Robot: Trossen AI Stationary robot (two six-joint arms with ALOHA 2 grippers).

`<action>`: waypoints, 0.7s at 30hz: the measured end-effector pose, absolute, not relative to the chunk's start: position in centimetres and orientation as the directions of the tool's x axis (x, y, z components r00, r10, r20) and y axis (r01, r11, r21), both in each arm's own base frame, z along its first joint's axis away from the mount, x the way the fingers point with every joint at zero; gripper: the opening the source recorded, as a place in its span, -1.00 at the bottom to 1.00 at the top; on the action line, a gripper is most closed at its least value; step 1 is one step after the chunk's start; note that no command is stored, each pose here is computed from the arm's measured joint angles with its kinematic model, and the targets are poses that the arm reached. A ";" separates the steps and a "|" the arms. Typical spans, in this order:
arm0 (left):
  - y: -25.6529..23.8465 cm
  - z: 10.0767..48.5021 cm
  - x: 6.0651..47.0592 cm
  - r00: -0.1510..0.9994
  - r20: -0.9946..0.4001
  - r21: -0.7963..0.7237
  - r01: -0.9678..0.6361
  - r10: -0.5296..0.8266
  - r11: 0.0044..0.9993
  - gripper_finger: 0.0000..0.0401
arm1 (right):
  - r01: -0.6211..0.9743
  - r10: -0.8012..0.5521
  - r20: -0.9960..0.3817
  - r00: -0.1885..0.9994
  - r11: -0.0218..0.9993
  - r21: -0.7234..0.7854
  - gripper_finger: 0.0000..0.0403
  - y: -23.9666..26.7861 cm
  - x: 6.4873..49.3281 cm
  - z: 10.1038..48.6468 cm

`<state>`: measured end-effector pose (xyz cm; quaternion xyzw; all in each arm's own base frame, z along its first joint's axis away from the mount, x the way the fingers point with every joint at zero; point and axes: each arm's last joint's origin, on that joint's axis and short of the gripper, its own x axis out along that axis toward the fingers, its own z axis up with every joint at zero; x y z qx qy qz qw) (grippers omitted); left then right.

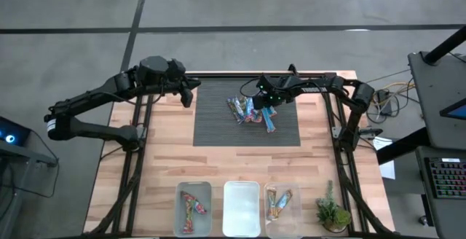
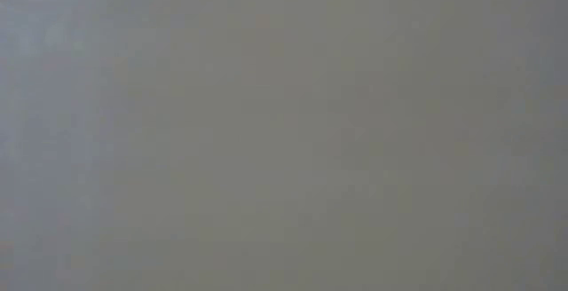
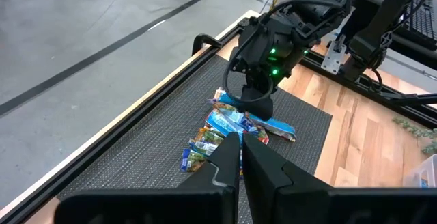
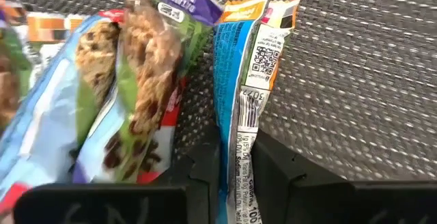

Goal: Pick and place Granola Bars by type
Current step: Put the right yellow granola bar into the transparent bin

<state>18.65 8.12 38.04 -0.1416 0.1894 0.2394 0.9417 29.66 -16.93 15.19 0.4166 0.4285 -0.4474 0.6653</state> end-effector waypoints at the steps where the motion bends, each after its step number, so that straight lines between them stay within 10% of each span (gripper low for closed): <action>1: 8.1 38.0 18.7 0.814 -0.424 -0.176 -0.505 0.397 0.845 -1.00 | 0.952 -0.240 -0.942 0.235 0.254 0.173 -0.71 -16.9 29.6 15.5; 21: 8.1 38.0 18.7 0.814 -0.424 -0.176 -0.504 0.397 0.845 -1.00 | 0.907 -0.341 -0.867 0.362 0.343 0.244 -0.71 -15.2 27.1 25.0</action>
